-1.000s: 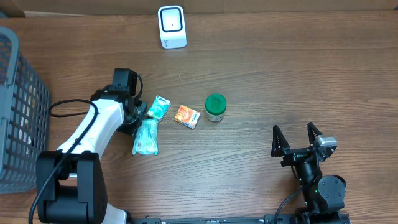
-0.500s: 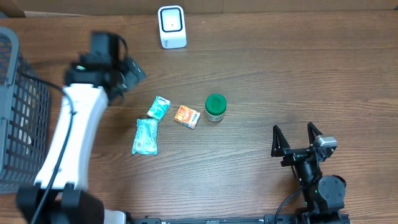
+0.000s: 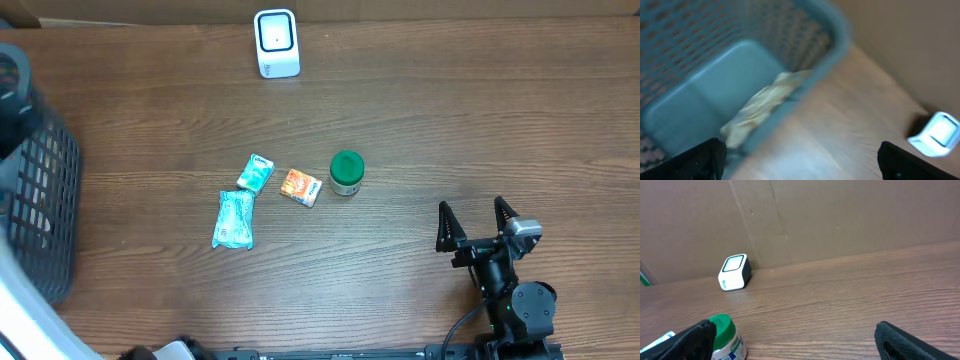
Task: Scan the item barcode
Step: 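Reach the left gripper into the basket and grasp the beige pouch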
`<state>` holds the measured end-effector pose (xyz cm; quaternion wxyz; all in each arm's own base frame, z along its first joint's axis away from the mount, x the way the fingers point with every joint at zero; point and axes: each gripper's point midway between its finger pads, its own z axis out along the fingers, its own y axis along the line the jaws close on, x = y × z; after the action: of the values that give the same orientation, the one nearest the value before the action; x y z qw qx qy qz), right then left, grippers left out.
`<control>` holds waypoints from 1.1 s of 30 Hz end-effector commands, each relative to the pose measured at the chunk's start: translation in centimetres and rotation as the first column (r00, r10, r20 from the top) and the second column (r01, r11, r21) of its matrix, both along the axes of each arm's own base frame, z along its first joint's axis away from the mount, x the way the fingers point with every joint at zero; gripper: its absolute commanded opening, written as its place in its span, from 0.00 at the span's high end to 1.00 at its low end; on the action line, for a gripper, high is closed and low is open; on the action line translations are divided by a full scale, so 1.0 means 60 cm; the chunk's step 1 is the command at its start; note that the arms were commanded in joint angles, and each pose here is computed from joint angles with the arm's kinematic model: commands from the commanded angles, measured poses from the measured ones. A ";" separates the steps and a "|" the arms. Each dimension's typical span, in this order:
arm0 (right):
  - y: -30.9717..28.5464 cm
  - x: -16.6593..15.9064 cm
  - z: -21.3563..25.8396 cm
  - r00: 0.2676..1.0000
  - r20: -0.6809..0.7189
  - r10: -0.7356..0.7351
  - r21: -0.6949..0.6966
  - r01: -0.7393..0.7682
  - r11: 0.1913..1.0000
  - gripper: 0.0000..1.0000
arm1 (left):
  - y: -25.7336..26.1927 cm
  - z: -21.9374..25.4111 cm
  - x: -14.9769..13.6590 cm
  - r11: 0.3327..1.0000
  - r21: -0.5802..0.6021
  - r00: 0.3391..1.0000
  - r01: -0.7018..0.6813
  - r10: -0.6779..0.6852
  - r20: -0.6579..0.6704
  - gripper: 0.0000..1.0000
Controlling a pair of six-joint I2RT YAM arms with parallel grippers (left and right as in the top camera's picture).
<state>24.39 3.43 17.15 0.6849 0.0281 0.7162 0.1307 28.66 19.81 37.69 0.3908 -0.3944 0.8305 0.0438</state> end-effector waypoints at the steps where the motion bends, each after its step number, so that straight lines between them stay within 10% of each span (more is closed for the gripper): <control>1: -0.002 0.001 -0.003 1.000 0.003 -0.006 0.003 0.006 1.000 0.00 | 0.033 -0.066 0.004 0.987 -0.107 0.992 0.122 -0.125 -0.017 0.00; 18: -0.002 0.001 -0.003 1.000 0.003 -0.005 0.003 0.005 1.000 0.00 | 0.217 -0.245 0.008 0.953 -0.161 0.962 0.257 -0.269 -0.055 0.01; 33: -0.002 0.001 -0.003 1.000 0.003 -0.005 0.003 0.005 1.000 0.00 | 0.198 -0.422 0.089 0.811 -0.306 0.855 0.498 -0.519 0.015 0.00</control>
<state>24.39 3.44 17.15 0.6849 0.0280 0.7162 0.1311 32.51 32.87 12.88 0.2798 -0.2491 0.9148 -0.1506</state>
